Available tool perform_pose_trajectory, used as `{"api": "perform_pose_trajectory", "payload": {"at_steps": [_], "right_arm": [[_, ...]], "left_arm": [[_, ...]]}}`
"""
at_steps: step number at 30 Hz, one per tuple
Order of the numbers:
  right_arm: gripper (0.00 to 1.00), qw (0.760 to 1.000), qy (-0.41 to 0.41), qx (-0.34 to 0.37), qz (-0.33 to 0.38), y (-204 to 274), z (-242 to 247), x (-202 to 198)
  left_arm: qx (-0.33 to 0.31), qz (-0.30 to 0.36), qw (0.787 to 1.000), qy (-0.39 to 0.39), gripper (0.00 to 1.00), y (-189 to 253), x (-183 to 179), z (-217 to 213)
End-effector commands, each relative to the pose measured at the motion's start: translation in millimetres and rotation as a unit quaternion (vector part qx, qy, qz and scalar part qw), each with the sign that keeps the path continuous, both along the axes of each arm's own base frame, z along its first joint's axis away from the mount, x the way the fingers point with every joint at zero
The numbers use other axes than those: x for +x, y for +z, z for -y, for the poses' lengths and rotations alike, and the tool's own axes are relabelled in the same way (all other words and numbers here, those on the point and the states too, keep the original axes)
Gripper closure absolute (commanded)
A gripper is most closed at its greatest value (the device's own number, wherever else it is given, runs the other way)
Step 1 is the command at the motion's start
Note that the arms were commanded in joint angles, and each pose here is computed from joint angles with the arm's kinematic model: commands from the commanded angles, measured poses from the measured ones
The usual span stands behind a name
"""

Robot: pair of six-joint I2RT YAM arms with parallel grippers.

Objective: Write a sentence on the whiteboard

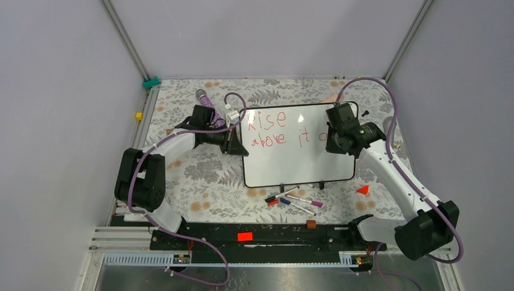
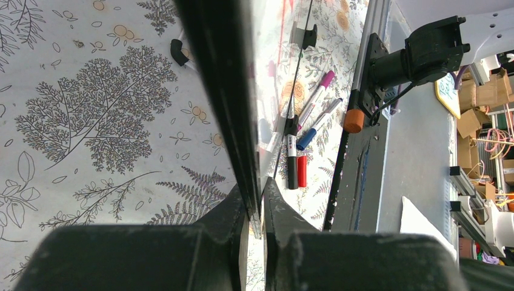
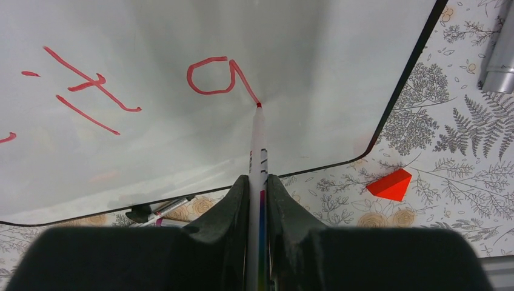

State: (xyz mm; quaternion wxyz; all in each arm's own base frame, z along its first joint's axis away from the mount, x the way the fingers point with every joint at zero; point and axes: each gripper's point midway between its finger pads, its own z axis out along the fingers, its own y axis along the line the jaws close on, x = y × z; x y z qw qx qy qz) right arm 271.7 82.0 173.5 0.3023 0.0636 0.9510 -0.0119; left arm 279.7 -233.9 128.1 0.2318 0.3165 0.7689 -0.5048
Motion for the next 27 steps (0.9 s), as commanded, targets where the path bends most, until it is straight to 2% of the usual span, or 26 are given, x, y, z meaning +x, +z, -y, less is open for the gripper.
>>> {"api": "perform_pose_trajectory", "payload": {"at_steps": [1,8,12,22,27], "right_arm": [[1.00,0.999,-0.009,0.017,0.043,19,-3,18],[1.00,0.996,0.004,0.028,0.090,66,-7,30],[1.00,0.995,-0.001,0.021,0.102,75,-3,37],[1.00,0.995,-0.006,0.017,0.097,71,0,55],[1.00,0.997,-0.009,0.020,0.074,52,0,48]], "left_arm": [[0.070,0.012,0.997,0.007,1.00,-30,-2,-12],[0.072,0.013,0.997,0.007,1.00,-30,-2,-12],[0.072,0.012,0.997,0.007,1.00,-31,-2,-12],[0.073,0.013,0.997,0.008,1.00,-31,-2,-12],[0.074,0.013,0.997,0.008,1.00,-31,-2,-13]]}}
